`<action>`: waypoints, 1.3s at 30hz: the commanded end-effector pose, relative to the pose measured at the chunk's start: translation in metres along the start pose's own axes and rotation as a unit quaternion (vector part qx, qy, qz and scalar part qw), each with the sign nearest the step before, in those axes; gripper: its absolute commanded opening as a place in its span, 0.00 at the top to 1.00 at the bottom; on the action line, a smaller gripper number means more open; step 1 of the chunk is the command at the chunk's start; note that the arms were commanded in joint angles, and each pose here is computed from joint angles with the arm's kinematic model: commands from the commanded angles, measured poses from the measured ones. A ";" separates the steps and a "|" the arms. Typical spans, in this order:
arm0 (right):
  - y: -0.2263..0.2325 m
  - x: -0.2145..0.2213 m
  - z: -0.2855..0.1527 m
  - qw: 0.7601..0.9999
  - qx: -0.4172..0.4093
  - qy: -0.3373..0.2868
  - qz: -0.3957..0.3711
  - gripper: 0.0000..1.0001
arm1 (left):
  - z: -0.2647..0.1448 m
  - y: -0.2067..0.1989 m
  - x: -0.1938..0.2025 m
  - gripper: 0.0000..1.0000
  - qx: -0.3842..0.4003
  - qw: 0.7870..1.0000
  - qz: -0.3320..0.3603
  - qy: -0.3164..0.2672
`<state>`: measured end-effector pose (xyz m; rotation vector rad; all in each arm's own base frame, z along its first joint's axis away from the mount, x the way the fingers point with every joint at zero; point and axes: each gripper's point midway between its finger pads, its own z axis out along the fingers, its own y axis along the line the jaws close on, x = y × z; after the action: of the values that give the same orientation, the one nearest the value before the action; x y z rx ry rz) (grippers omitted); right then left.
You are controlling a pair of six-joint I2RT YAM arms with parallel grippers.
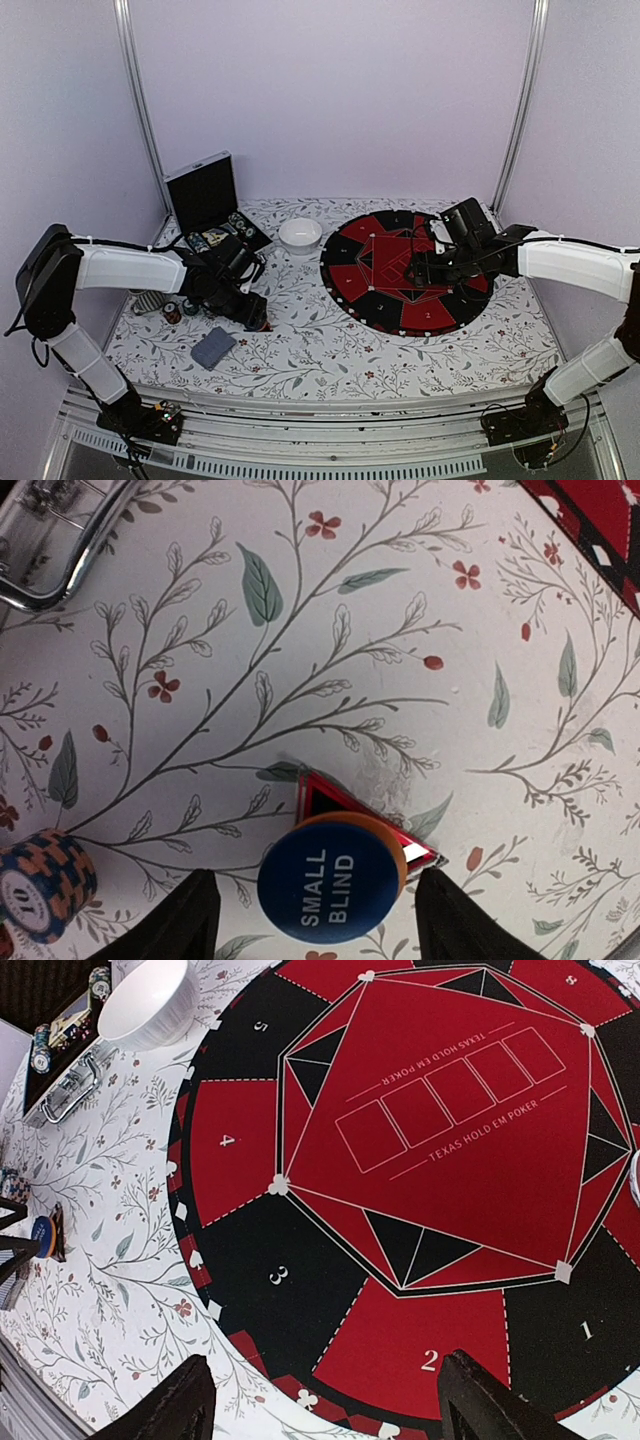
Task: Distribute texas hold em gaming equipment
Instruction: Pick up the small blind button and big blind button from the center of the board.
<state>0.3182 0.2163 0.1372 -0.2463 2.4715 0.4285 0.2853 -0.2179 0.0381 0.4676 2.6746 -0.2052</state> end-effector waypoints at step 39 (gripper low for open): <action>0.004 -0.004 0.006 1.000 -0.002 -0.001 -0.003 0.21 | 0.009 0.010 0.023 0.43 0.013 0.999 0.002 0.031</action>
<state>0.3185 0.2169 0.1308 -0.2503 2.4875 0.4204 0.2792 -0.2135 0.0256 0.4789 2.6991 -0.2566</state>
